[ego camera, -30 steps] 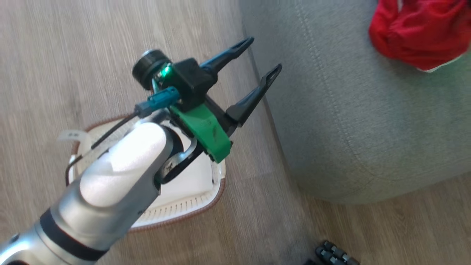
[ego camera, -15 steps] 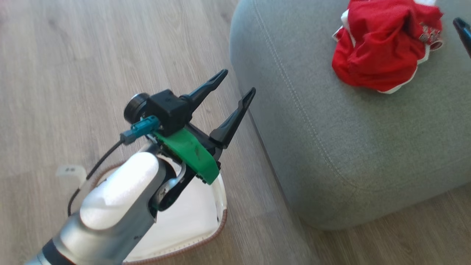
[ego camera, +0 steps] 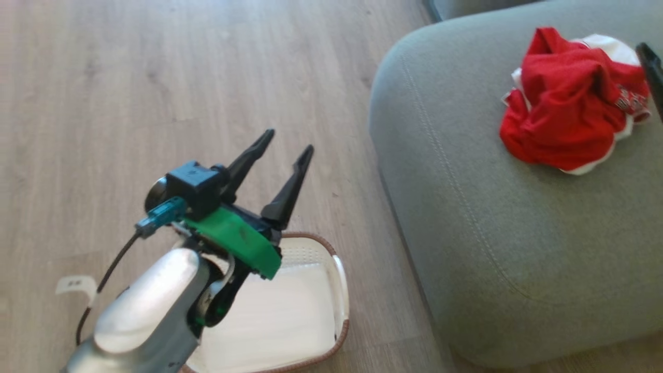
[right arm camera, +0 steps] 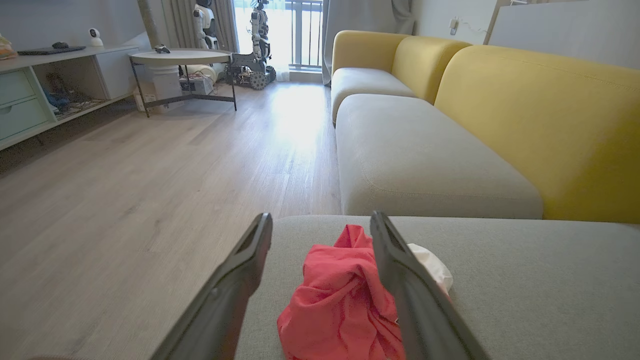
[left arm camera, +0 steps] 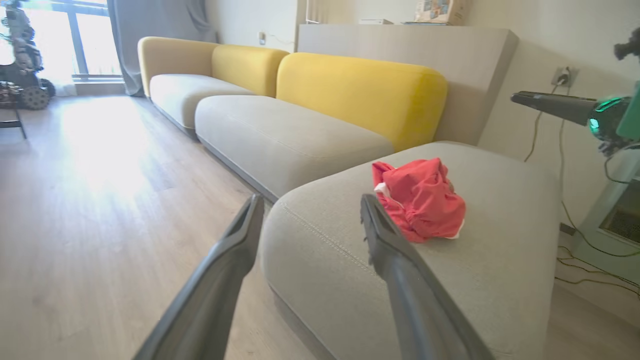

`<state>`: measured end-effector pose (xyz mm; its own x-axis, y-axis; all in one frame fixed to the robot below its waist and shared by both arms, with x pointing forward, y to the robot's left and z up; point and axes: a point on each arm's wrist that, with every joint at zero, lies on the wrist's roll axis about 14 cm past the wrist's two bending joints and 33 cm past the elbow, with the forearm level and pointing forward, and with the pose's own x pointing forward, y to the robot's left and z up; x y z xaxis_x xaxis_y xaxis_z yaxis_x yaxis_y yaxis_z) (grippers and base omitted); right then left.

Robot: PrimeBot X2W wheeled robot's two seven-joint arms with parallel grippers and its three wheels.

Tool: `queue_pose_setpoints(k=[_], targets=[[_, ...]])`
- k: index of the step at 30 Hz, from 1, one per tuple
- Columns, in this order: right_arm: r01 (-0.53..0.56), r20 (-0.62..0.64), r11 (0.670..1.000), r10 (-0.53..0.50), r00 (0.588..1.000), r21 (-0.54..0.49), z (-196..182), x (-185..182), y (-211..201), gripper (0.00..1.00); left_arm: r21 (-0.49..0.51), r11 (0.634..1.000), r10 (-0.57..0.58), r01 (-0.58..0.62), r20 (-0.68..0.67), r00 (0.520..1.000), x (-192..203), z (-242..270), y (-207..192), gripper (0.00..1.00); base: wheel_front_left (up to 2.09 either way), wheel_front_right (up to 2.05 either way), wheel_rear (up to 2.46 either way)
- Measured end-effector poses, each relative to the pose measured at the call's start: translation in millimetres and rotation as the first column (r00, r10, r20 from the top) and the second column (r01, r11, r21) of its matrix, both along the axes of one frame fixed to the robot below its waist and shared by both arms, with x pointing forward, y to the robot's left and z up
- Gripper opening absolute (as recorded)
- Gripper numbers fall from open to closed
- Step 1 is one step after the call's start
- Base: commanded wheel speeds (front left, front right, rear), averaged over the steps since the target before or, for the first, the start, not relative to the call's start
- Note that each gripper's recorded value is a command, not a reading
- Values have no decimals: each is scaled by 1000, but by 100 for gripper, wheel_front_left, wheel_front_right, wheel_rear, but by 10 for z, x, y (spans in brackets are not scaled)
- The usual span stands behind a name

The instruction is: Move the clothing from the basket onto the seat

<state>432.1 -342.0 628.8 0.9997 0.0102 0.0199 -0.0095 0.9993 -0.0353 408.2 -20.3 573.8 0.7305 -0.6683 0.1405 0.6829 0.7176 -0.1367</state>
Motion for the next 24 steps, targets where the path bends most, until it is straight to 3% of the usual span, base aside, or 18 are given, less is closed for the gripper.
queue_pose_setpoints(k=[10, 24], targets=[[-67, 76, 996, 63, 995, 52, -159, -91, 418, 100, 14, 978, 207, -206, -5, 978, -48, -44, 654, 100, 0, 0, 0], [-111, 132, 979, 89, 987, 173, -512, -491, 1081, 100, 21, 880, 475, -475, -67, 877, -297, -316, 1452, 100, 0, 0, 0]])
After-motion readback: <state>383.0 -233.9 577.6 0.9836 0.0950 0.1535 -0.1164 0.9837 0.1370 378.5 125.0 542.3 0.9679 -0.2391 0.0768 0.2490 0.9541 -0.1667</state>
